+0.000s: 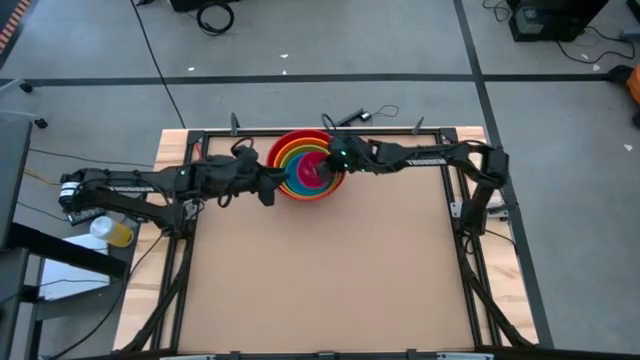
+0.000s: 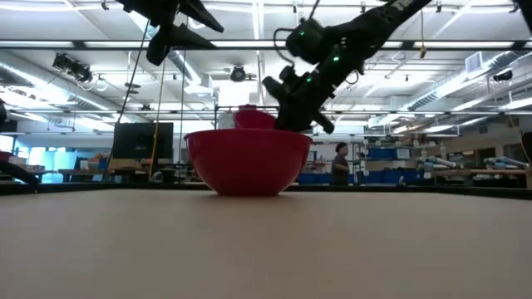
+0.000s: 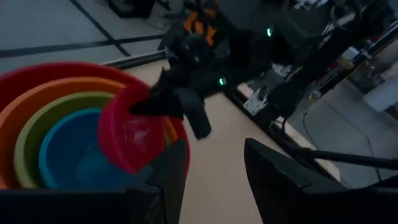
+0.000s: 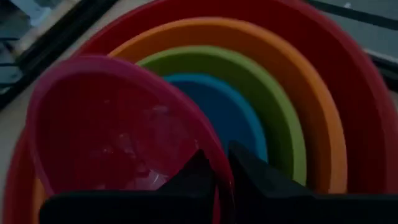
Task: Nest bowls inside each other
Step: Stack the pink bowl on top of the blue bowl
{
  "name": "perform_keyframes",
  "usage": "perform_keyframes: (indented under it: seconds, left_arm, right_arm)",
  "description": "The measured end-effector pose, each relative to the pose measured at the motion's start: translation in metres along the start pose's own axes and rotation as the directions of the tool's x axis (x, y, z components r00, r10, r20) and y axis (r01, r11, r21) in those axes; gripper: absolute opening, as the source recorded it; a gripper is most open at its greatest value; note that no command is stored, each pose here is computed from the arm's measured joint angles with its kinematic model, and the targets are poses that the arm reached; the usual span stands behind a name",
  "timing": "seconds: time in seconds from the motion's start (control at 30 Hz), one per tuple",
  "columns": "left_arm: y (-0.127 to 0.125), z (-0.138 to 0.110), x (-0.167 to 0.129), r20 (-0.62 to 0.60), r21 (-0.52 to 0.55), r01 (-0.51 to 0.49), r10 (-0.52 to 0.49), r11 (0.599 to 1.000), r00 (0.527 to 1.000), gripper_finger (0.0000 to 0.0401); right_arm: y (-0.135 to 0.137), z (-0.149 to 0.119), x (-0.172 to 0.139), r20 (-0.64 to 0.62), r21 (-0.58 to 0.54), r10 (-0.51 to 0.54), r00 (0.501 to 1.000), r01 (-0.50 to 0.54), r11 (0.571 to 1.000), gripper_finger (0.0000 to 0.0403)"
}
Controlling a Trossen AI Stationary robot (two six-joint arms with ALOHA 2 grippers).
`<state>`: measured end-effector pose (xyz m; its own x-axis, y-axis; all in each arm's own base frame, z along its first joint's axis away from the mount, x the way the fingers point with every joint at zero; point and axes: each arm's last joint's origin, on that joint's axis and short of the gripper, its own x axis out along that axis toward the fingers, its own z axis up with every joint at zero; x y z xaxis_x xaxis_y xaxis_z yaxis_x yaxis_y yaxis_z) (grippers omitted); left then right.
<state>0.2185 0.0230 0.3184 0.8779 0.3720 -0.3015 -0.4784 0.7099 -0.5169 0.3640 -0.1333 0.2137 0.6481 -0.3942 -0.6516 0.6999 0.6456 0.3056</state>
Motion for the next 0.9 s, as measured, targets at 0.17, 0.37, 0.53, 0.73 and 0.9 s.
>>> perform_keyframes:
  seconds: [0.17,0.37,0.53,0.73,0.9]
  left_arm:
    - [0.005,-0.006,-0.001,-0.060,0.000,-0.049,0.048,0.999,0.997,0.0162]
    - [0.009,-0.011,-0.001,-0.109,-0.015,-0.093,0.091,0.996,0.990,0.0163]
    - [0.010,-0.012,-0.002,-0.122,-0.009,-0.105,0.103,0.994,0.987,0.0163]
    - [0.012,-0.011,-0.001,-0.091,0.025,-0.136,0.137,0.990,0.986,0.0162]
    - [0.017,-0.007,0.004,-0.043,0.014,-0.189,0.190,0.982,0.981,0.0162]
  right_arm:
    - [0.003,0.011,0.023,-0.078,-0.012,-0.069,0.995,0.068,0.998,0.0066]
    - [0.004,0.019,0.037,-0.206,-0.016,-0.069,0.976,0.067,0.998,0.0106]
    - [-0.001,0.025,0.025,-0.234,0.016,-0.090,0.968,0.097,0.995,0.0124]
    - [0.002,0.046,-0.002,-0.176,0.059,0.005,0.984,0.006,0.998,0.0123]
    - [0.003,0.045,0.003,-0.152,0.122,-0.015,0.988,0.033,0.992,0.0121]
